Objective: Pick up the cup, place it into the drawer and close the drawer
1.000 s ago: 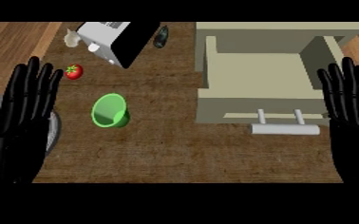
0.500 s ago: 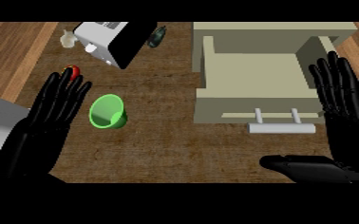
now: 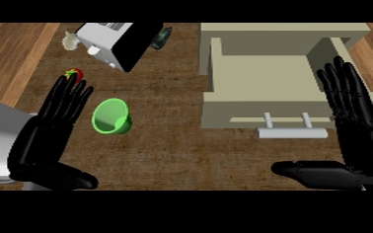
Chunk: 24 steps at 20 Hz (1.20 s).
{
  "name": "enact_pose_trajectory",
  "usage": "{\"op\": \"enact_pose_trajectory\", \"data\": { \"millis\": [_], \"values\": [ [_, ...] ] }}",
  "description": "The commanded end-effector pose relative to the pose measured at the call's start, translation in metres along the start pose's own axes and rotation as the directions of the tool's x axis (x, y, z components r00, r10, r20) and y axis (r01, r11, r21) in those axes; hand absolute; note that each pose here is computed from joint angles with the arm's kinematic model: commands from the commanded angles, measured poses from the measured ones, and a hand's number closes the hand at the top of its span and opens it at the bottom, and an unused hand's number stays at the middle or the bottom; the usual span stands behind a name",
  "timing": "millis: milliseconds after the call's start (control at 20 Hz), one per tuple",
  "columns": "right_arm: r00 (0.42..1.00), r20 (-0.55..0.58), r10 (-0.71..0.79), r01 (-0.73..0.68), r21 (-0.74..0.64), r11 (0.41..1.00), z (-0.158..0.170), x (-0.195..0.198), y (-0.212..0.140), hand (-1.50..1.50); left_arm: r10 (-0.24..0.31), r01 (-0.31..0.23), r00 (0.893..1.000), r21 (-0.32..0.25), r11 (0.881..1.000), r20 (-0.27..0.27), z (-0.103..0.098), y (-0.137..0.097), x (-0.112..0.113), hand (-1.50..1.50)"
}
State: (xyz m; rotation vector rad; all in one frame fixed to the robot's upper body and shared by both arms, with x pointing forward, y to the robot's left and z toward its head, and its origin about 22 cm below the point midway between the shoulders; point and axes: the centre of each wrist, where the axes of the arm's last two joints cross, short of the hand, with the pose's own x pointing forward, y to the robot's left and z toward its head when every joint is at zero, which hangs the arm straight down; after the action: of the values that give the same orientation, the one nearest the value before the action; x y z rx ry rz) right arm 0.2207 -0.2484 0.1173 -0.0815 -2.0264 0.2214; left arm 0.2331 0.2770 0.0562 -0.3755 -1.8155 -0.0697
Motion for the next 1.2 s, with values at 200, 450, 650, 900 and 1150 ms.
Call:
{"op": "enact_pose_trajectory", "data": {
  "millis": [200, 450, 650, 900, 1150],
  "values": [
    [1.000, 0.016, 0.021, -0.021, -0.002, 1.000, -0.011, -0.008, -0.007, -1.50, -0.086, 0.094, 0.994, 0.112, 0.989, -0.070, 0.019, 0.045, -0.038, -1.50],
    [1.000, 0.001, 0.027, -0.027, 0.003, 1.000, 0.000, -0.011, -0.021, -1.50, -0.128, 0.146, 0.984, 0.154, 0.977, -0.122, 0.019, 0.069, -0.073, -1.50],
    [1.000, 0.001, 0.011, -0.011, -0.009, 1.000, -0.004, -0.018, -0.013, -1.50, -0.155, 0.183, 0.973, 0.166, 0.969, -0.168, 0.019, 0.065, -0.092, -1.50],
    [1.000, -0.001, 0.005, -0.005, 0.010, 1.000, 0.003, -0.009, 0.007, -1.50, -0.153, 0.194, 0.967, 0.202, 0.960, -0.202, 0.030, 0.099, -0.113, -1.50],
    [1.000, -0.006, 0.001, -0.001, 0.025, 1.000, 0.000, -0.022, 0.002, -1.50, -0.131, 0.168, 0.976, 0.219, 0.961, -0.172, 0.021, 0.099, -0.139, -1.50]
  ]
}}
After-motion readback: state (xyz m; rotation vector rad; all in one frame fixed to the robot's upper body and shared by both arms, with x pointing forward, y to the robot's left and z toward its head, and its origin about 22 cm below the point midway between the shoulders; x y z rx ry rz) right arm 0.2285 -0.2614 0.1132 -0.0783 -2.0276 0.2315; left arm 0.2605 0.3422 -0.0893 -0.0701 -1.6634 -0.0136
